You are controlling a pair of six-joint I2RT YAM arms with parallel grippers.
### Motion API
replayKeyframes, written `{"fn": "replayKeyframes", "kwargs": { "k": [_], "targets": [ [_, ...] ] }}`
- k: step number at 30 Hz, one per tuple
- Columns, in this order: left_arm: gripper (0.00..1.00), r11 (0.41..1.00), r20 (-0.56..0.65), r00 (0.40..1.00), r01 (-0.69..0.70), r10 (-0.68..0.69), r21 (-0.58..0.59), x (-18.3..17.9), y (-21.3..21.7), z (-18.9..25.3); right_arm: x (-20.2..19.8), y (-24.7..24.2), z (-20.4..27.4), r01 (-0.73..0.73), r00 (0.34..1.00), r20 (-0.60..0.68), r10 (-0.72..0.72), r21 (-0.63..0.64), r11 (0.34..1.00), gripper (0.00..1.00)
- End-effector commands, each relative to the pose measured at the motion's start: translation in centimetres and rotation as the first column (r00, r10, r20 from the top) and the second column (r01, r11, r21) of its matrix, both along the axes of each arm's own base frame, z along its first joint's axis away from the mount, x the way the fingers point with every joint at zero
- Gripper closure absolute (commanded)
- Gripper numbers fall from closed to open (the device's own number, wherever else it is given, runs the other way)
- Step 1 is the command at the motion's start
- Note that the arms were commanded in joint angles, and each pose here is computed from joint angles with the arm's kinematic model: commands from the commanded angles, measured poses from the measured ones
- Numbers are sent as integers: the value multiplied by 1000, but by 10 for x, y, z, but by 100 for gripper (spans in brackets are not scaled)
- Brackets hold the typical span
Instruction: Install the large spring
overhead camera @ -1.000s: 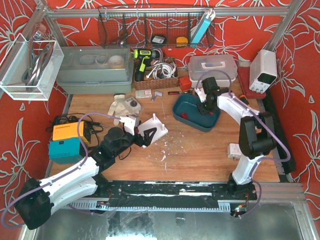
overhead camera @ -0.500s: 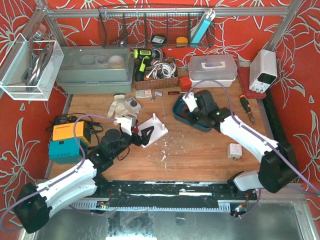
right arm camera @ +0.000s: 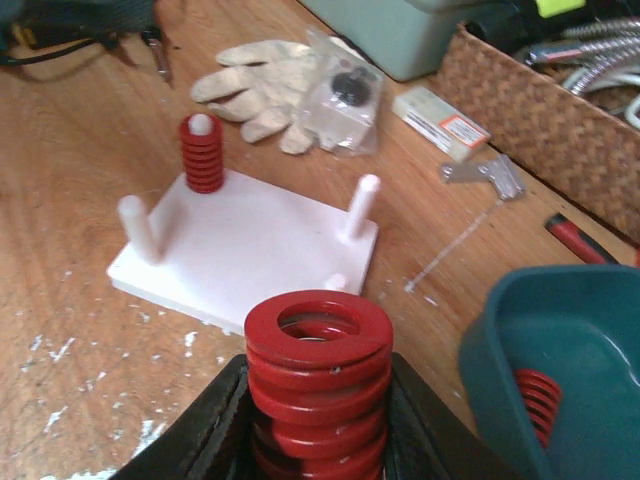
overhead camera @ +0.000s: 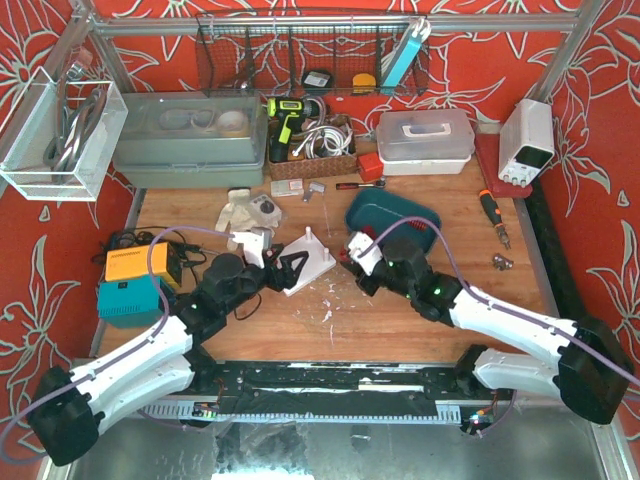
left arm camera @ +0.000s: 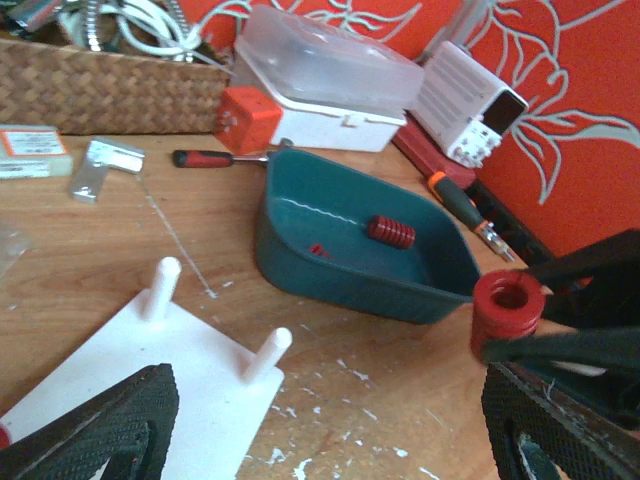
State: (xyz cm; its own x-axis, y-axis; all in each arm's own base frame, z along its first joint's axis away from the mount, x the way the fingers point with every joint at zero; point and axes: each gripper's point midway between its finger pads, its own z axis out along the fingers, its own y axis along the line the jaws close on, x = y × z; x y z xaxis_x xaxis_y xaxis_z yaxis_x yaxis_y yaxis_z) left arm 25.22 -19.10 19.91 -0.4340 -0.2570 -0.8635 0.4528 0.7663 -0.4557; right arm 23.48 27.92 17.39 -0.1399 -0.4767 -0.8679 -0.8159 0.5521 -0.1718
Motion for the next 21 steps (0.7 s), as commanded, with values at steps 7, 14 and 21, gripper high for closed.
{"fn": "replayKeyframes", "kwargs": {
  "k": [7, 14, 21],
  "targets": [
    [30, 962, -211, 939, 267, -273, -55, -22, -50, 16, -25, 30, 14, -92, 976, 207, 72, 88, 992, 100],
    [31, 931, -274, 890, 356, -364, -81, -29, -68, 8, -34, 39, 13, -115, 964, 248, 94, 72, 991, 100],
    [30, 913, -305, 861, 393, -407, -108, -30, -78, 0, -36, 40, 11, -122, 962, 252, 104, 56, 991, 100]
  ]
}}
